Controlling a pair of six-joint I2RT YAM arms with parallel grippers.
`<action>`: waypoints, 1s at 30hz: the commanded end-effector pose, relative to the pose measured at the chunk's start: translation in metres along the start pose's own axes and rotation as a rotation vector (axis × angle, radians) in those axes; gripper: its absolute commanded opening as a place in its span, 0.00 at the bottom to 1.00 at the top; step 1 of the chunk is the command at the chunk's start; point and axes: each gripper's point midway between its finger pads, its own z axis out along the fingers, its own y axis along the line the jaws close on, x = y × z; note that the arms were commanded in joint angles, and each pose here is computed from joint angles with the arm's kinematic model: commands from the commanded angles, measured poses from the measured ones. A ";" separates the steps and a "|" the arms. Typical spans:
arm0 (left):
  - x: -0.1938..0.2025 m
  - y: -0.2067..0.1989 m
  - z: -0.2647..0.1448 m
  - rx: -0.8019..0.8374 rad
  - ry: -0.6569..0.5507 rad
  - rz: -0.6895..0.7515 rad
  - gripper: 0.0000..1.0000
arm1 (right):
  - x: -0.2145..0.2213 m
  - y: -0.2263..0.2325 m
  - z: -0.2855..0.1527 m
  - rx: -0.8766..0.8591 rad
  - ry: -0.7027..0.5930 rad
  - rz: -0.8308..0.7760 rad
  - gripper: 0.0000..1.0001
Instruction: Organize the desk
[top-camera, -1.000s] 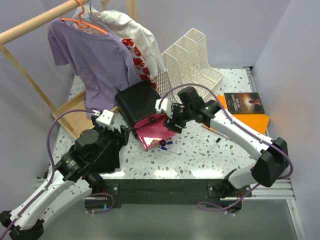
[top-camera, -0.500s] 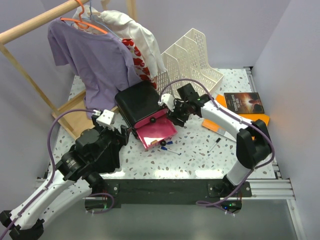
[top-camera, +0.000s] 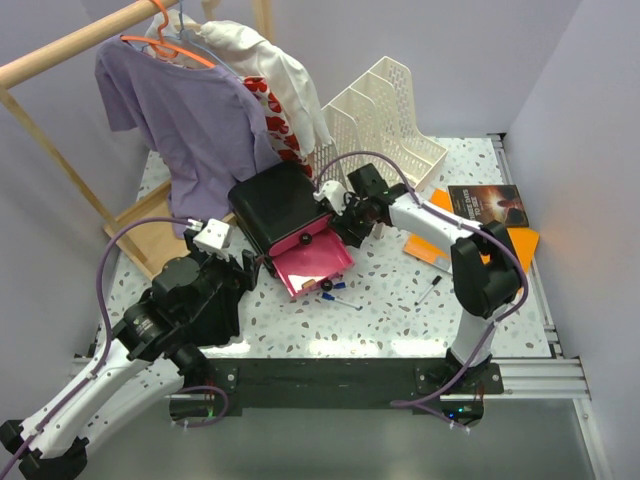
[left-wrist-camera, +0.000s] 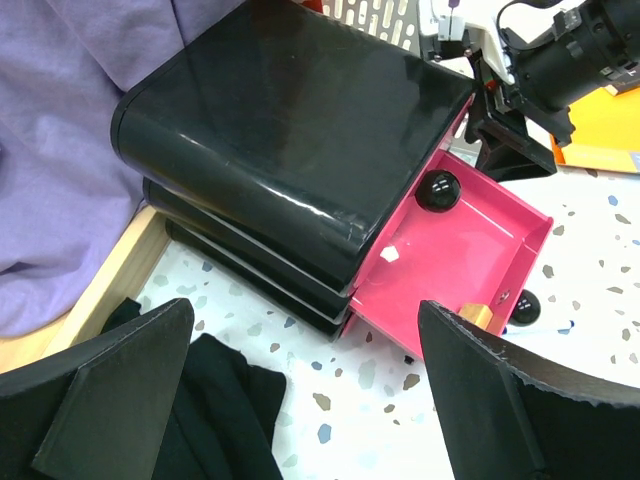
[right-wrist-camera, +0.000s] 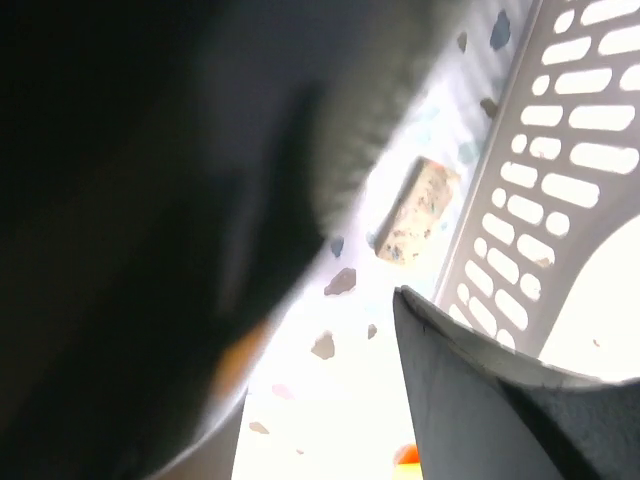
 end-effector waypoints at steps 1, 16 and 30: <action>-0.008 -0.001 0.003 0.004 -0.037 0.006 1.00 | -0.015 -0.020 0.004 0.054 -0.051 0.120 0.60; -0.007 -0.002 0.005 0.008 -0.031 0.009 1.00 | 0.008 -0.027 0.019 0.050 -0.049 0.323 0.56; -0.005 -0.002 0.006 0.010 -0.023 0.013 1.00 | 0.023 -0.052 0.040 0.166 0.009 0.336 0.56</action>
